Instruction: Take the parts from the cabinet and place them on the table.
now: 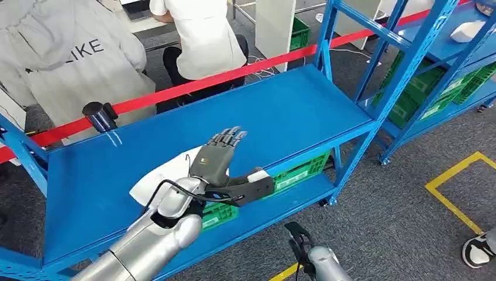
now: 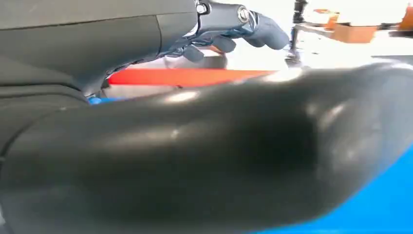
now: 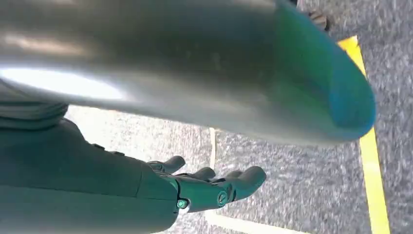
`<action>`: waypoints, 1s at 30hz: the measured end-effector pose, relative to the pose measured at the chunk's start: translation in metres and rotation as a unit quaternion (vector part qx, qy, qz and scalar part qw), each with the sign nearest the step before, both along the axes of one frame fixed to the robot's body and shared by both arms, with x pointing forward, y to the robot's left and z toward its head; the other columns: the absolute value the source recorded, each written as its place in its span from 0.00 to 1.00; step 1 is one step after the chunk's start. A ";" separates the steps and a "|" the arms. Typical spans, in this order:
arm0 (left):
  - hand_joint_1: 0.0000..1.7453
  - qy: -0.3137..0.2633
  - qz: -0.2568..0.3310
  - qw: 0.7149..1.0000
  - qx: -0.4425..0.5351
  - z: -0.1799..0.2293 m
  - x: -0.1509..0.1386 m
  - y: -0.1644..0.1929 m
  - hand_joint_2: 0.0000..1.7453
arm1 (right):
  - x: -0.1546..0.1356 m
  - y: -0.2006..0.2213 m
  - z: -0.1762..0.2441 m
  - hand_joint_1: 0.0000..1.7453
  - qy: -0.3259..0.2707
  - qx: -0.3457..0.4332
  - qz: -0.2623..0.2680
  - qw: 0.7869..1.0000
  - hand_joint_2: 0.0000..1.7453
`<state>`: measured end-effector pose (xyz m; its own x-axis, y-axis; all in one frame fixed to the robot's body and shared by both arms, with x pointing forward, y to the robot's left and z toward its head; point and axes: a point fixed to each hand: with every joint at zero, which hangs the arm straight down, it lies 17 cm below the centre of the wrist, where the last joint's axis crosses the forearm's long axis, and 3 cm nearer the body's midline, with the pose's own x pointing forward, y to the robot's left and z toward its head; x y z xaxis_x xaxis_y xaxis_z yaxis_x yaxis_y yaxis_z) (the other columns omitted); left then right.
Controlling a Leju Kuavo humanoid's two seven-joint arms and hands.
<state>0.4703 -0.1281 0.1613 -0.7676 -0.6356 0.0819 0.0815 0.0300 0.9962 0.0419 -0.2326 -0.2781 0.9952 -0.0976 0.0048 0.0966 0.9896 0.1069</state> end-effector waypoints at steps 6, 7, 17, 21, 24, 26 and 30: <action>0.00 -0.021 0.081 0.995 0.045 -0.003 0.040 0.039 0.00 | 0.004 0.002 0.001 0.00 -0.004 0.008 0.005 1.000 0.00; 0.00 -0.021 0.089 0.994 0.052 -0.005 0.045 0.046 0.00 | 0.004 0.002 0.001 0.00 -0.004 0.008 0.005 1.000 0.00; 0.00 -0.023 0.186 0.977 0.097 -0.012 0.094 0.124 0.00 | 0.014 0.009 0.003 0.00 -0.013 0.013 0.024 1.000 0.00; 0.00 -0.007 0.229 0.966 0.123 -0.029 0.106 0.164 0.00 | 0.019 0.008 0.003 0.00 -0.016 0.012 0.026 0.999 0.00; 0.00 0.014 0.248 0.960 0.131 -0.041 0.107 0.180 0.00 | 0.024 0.008 0.004 0.00 -0.020 0.012 0.026 0.999 0.00; 0.00 0.020 0.253 0.958 0.136 -0.047 0.107 0.186 0.00 | 0.026 0.009 0.004 0.00 -0.022 0.013 0.026 0.999 0.00; 0.00 0.030 0.255 0.956 0.143 -0.055 0.105 0.193 0.00 | 0.029 0.009 0.005 0.00 -0.024 0.014 0.027 0.999 0.00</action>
<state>0.5757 0.0646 0.1061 -0.3511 -0.9291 -0.1165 0.1856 -0.1910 0.9639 0.0707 -0.2234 -0.2733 0.9978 -0.0437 0.0502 0.0365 0.9898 0.1374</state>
